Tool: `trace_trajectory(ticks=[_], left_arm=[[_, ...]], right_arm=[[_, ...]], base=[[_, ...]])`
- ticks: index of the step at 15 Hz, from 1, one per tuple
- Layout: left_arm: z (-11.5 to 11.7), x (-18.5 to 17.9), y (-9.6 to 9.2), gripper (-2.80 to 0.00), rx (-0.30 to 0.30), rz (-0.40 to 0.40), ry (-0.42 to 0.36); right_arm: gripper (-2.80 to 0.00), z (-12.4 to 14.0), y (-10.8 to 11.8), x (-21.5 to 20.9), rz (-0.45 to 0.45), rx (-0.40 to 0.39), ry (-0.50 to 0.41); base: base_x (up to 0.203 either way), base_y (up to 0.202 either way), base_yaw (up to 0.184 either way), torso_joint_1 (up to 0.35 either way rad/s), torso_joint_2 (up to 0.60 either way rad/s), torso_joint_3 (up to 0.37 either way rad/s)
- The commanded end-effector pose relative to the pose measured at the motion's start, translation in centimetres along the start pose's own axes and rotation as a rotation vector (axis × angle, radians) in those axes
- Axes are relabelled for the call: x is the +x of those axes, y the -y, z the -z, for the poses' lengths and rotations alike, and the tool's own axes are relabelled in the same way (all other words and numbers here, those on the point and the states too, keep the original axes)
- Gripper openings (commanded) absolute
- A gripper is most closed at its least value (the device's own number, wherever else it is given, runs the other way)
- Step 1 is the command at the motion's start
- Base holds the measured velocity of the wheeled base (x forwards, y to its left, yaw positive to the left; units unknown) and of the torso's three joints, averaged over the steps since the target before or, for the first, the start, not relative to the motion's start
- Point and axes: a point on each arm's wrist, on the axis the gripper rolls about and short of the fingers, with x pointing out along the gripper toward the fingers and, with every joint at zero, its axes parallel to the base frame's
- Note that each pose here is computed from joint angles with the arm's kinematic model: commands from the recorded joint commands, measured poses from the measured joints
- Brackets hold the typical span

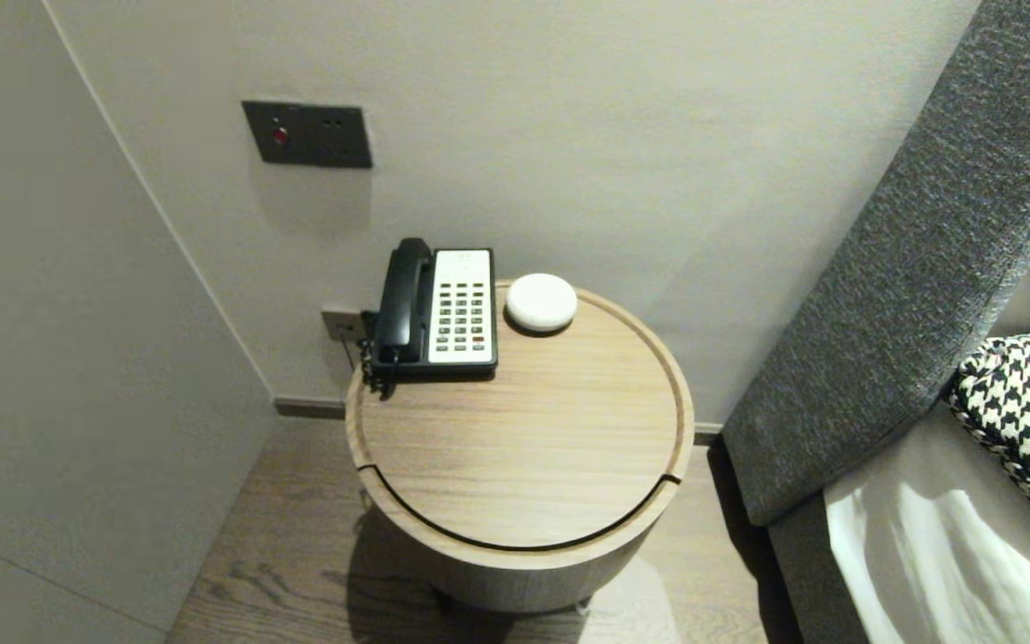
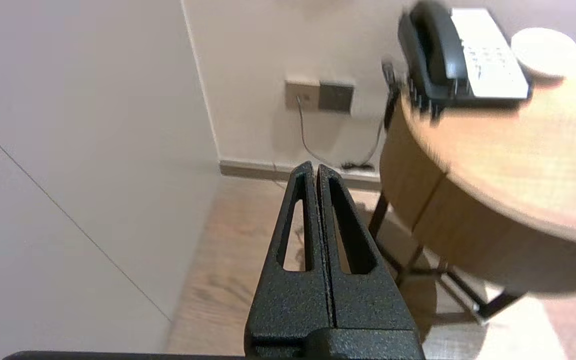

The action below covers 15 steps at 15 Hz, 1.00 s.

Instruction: Open the nightstand drawer

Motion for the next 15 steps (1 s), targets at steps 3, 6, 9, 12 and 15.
trace_trajectory(ticks=[3,6,9,12,15], left_arm=[[-7.1,4.6,0.1,-2.8,0.004,-0.006,-0.213],[-8.2,7.1,0.2,-2.8,-0.011,0.001,-0.372],[-8.0,9.2,0.3,-2.8,-0.073,0.004,-0.54],[-7.2,10.1,0.8,-2.8,-0.097,0.051,-0.666],[-6.7,10.8,1.4,-2.8,-0.127,0.092,-0.742]], right_arm=[[-2.8,1.1,0.0,0.2,0.0,-0.001,-0.039],[-2.8,1.1,0.0,0.2,0.0,-0.001,-0.039],[-2.8,1.1,0.0,0.2,0.0,-0.001,-0.039],[-2.8,1.1,0.0,0.2,0.0,-0.001,-0.039],[-2.8,1.1,0.0,0.2,0.0,-0.001,-0.039]], base=[[0.0,0.0,0.0,0.0,0.0,0.0],[0.0,0.0,0.0,0.0,0.0,0.0],[0.0,0.0,0.0,0.0,0.0,0.0],[0.0,0.0,0.0,0.0,0.0,0.0],[0.0,0.0,0.0,0.0,0.0,0.0]])
